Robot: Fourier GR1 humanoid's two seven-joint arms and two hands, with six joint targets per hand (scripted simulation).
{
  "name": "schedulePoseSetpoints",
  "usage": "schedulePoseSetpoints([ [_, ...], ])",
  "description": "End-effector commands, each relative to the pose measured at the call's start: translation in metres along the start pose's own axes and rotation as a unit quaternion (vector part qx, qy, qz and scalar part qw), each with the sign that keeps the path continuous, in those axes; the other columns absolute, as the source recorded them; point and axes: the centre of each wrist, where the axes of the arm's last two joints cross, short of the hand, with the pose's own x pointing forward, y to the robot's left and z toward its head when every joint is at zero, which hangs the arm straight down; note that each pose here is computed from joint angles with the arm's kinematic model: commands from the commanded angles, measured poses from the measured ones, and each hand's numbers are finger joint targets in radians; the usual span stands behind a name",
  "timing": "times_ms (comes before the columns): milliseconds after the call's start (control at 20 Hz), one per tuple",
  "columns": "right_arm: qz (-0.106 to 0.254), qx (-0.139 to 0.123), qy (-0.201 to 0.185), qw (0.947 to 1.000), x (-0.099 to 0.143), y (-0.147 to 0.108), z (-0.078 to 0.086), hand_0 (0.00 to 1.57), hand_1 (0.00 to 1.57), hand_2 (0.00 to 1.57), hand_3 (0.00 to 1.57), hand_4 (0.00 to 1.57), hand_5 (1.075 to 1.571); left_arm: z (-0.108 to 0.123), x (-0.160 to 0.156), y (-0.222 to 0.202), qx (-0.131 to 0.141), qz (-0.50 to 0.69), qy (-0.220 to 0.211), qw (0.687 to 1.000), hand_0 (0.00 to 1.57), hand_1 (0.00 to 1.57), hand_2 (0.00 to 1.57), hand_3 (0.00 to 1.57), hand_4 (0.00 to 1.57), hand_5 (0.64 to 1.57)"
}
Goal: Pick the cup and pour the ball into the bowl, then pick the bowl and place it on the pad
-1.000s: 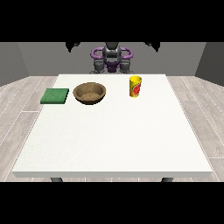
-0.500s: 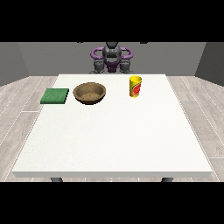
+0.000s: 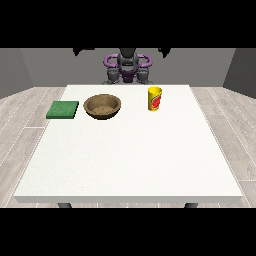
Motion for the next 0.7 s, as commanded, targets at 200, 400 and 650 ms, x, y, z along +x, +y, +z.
schedulePoseSetpoints([
  [200, -0.015, 0.018, -0.101, 0.9946, -0.005, -0.015, -0.014, 0.00, 0.00, 0.00, 0.00, 0.69, 1.547, -0.010, -0.047, 0.028, 0.004, -0.046, -0.099, 0.994, 0.00, 0.00, 0.00, 0.00, 0.55, 1.496],
  [400, -0.007, 0.024, -0.082, 0.9963, 0.002, -0.034, -0.015, 0.00, 0.00, 0.00, 0.00, 0.68, 1.551, -0.011, -0.087, 0.027, 0.007, -0.048, -0.065, 0.997, 0.00, 0.00, 0.00, 0.00, 0.36, 1.483],
  [650, -0.001, 0.023, -0.104, 0.9943, 0.002, -0.053, -0.024, 0.00, 0.00, 0.00, 0.00, 0.67, 1.559, -0.032, -0.108, 0.056, 0.010, -0.046, -0.075, 0.996, 0.00, 0.00, 0.00, 0.00, 0.00, 1.451],
])
